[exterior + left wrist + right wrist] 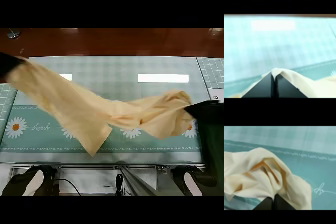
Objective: Fold the shirts.
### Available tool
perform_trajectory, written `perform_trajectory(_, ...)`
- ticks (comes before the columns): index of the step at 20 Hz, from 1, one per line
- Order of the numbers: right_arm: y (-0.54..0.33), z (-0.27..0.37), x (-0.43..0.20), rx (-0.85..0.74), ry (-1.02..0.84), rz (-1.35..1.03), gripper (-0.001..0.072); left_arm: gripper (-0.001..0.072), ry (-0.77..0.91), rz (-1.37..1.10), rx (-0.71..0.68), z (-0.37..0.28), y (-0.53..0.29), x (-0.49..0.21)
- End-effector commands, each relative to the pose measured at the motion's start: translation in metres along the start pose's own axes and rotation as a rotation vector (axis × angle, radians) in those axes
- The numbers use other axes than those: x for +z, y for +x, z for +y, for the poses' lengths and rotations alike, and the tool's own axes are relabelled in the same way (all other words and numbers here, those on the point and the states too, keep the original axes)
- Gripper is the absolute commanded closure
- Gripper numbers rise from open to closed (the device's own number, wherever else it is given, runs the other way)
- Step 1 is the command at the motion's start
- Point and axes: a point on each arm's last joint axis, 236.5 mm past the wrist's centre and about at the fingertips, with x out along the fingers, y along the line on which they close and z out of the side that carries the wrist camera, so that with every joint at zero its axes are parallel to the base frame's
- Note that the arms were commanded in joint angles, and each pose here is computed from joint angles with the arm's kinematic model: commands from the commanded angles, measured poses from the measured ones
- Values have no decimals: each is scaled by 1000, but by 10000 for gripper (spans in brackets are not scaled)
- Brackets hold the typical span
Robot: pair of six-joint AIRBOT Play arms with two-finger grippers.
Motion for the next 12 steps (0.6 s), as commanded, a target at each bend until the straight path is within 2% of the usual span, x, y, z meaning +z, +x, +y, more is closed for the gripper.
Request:
perform_trajectory(1, 82, -56, 3, -46, 162, -56, 694, 679, -164, 108, -3, 54, 91, -66)
perform_trajectory(4, 128, -105, 43, -117, 269, -108, 695, 679, -189, 105, 29, 71, 154, -74)
perform_trajectory(8, 185, -140, 82, -33, 497, -40, 694, 677, -152, 25, 60, 70, 218, -55)
perform_trajectory(9, 195, -145, 88, -3, 545, -16, 694, 646, -144, 24, 56, 67, 228, -52)
perform_trajectory(10, 202, -148, 94, 35, 592, 15, 692, 465, -139, 26, 50, 65, 235, -48)
perform_trajectory(11, 204, -150, 99, 71, 623, 37, 590, 66, -140, 27, 45, 64, 237, -43)
perform_trajectory(12, 201, -150, 103, 110, 616, 63, 268, -1, -137, 40, 41, 65, 235, -39)
